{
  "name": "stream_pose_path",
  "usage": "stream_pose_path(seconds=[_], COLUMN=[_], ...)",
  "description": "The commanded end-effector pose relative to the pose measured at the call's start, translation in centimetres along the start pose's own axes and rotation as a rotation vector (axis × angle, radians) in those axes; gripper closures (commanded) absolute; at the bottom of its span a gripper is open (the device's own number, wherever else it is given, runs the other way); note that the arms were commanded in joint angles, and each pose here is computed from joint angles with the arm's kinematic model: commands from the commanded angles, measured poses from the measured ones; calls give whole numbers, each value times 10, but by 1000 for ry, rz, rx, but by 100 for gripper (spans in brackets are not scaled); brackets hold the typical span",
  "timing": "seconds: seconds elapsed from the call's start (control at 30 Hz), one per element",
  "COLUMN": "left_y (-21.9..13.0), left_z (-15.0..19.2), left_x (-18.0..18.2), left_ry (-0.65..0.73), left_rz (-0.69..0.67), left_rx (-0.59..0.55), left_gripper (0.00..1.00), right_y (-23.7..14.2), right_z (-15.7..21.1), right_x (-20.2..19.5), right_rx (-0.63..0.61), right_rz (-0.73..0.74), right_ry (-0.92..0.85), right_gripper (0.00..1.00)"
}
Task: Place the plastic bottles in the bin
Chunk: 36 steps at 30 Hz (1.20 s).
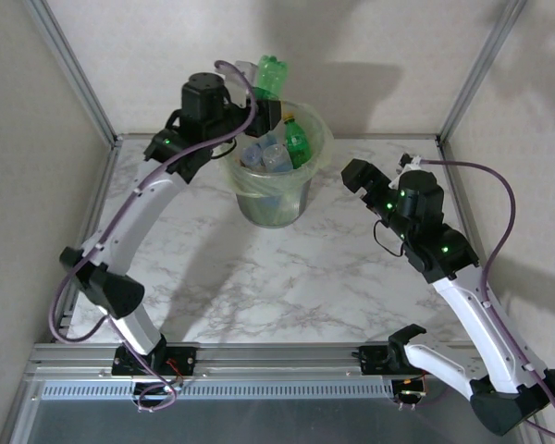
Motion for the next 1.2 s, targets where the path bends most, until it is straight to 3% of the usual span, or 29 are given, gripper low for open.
stream_pose_path(seconds=[0.0,0.13,0.3,0.43,0.57,0.77,1.07,1.17], left_y=[12,29,39,40,40,42,51,52], left_z=[3,17,22,24,20,16,19,15], left_x=[37,57,68,69,71,70,58,54], left_ry=[188,289,312,347,341,291,-28,-106], left_rz=[-267,-379,-358,-351,-361,-355,-216,-185], left_rx=[9,48,63,75,54,28,-4,-21], left_gripper=[46,42,36,9,0,2,25,28], right_y=[-9,-10,-9,-11,-13,-15,-14,-14], right_z=[-3,-1,0,-2,-4,-4,-5,-7], right_x=[-8,-11,-12,-11,-11,-10,-9,-7], right_rx=[-19,-9,-4,-4,-4,-9,-10,-8], right_rz=[38,43,32,32,32,26,28,29], right_ry=[-3,2,15,13,11,17,1,-13], right_gripper=[7,7,8,7,7,8,8,8])
Point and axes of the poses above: each hand's point on the last joint's axis, 136 mm out from that joint toward the fingers, its own y axis out along the fingers, its own x axis along the line the jaws close on, z = x × y, the point moved 4 cm from there along -y, back along the fingers
